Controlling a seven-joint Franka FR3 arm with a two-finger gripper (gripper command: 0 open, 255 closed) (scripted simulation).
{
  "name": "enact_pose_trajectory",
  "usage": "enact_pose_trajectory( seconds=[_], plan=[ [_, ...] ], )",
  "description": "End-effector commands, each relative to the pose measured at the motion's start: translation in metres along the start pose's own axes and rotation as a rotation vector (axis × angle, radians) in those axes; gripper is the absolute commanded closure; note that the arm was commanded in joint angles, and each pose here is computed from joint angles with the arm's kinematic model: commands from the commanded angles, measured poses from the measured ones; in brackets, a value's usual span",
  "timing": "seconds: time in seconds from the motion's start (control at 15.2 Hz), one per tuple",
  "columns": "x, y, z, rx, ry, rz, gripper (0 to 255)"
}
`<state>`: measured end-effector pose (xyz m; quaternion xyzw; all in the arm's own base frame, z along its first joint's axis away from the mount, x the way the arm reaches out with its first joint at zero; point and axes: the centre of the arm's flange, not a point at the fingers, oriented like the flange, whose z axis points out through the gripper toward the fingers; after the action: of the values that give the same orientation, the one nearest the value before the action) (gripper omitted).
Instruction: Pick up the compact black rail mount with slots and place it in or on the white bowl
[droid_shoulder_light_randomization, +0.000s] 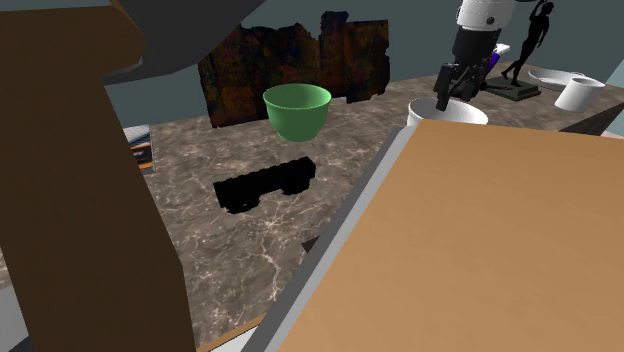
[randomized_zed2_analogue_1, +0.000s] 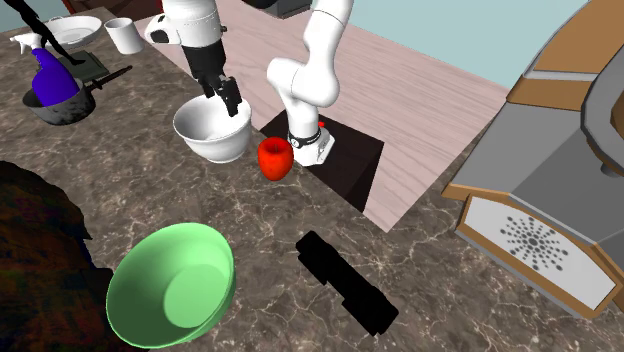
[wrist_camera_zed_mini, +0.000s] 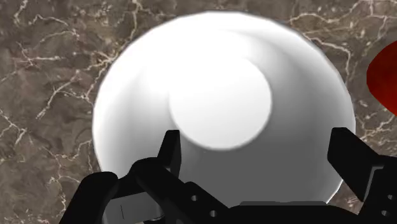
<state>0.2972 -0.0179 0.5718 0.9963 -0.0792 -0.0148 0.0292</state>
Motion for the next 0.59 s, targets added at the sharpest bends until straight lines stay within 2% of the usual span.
enact_pose_trajectory(
  seconds=[0.0,0.53],
  plan=[
    [0.000,0.000,0.000,0.000,0.000,0.000,0],
    [0.048,-0.088,0.014,-0.009,0.052,-0.244,0]
  ],
)
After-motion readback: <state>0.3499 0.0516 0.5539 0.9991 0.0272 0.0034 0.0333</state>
